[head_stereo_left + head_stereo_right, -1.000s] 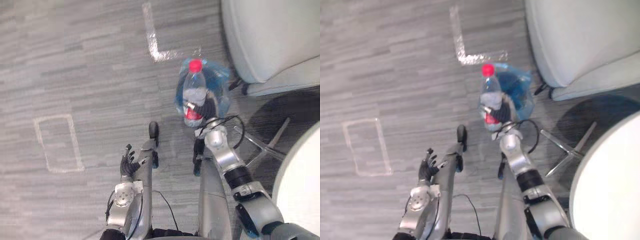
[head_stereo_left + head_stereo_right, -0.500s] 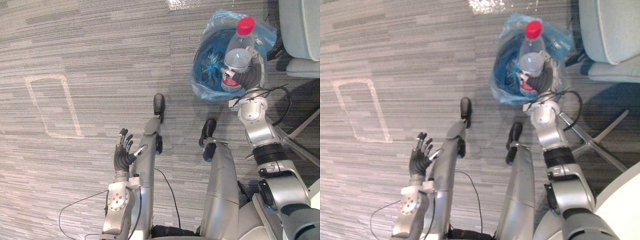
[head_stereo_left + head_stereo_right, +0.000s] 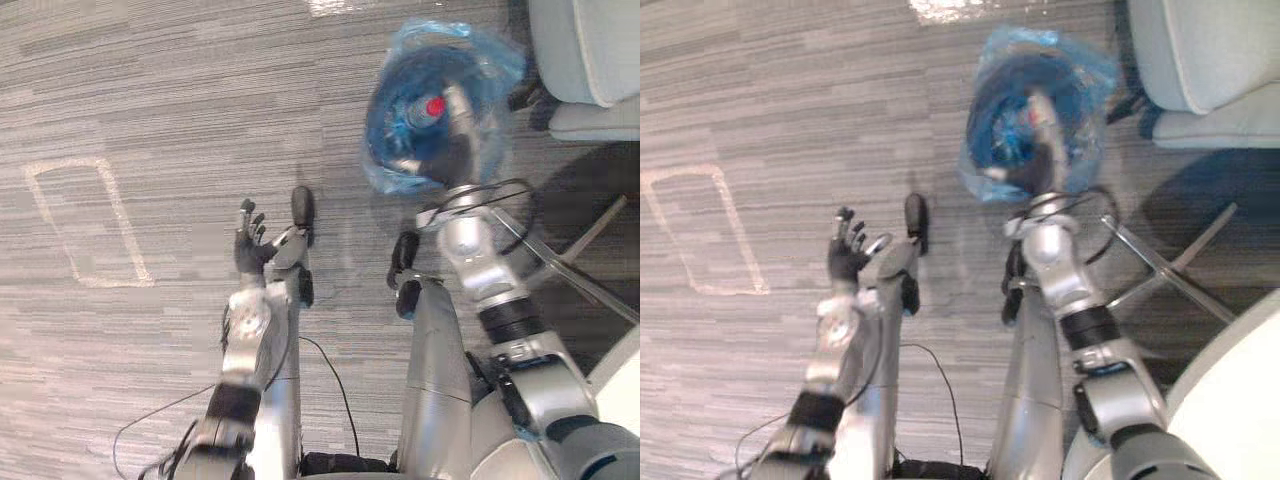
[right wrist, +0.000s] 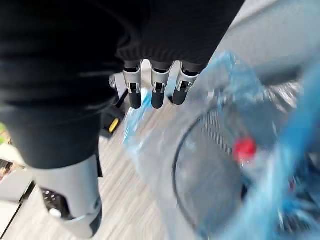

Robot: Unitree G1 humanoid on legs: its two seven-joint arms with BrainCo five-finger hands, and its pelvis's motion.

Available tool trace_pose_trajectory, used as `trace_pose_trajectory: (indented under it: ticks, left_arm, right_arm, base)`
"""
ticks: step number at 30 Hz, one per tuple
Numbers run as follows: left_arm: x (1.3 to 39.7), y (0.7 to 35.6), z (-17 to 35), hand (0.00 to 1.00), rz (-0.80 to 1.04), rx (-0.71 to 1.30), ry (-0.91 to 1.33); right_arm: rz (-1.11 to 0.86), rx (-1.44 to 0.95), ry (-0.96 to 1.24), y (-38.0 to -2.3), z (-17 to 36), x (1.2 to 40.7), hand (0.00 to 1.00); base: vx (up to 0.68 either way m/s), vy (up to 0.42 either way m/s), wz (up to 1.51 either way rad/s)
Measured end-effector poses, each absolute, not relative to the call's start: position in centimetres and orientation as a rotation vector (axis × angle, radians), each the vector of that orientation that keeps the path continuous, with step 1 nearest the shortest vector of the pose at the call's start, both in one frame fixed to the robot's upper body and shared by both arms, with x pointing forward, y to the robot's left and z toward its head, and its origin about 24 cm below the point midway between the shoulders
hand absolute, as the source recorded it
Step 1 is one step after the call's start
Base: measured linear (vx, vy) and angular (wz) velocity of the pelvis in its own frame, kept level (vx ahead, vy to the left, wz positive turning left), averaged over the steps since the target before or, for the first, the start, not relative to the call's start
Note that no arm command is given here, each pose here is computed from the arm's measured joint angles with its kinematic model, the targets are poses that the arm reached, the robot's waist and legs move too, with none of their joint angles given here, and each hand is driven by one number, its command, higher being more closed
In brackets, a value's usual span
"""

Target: Gather rubbish on tea table into small bin, then transfer packed bag to large trash can.

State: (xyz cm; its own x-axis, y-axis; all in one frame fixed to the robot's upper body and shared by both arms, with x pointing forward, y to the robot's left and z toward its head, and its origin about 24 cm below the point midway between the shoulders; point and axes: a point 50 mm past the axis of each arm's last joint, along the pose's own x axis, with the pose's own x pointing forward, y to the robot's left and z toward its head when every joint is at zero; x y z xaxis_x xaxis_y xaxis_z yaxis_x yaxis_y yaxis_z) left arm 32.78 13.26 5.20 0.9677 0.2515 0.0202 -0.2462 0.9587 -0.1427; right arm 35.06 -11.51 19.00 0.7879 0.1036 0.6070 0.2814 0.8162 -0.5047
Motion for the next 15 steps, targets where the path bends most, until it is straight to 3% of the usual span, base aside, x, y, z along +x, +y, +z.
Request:
trace_pose_trajectory:
  ticks: [4, 15]
  left_arm:
    - [33.9, 12.9, 4.5, 0.00, 0.263, -0.109, 0.037]
    - [34.1, 14.4, 4.1, 0.00, 0.345, -0.117, 0.054]
  right_arm:
    - [-0.038, -0.730, -0.679, -9.4, 17.9, 35.0, 0.00]
    - [-0.063, -0.941, -0.556, -9.4, 17.3, 38.2, 0.00]
  base:
    - [-0.04, -0.002, -0.19]
    - [-0.03, -0.002, -0.02]
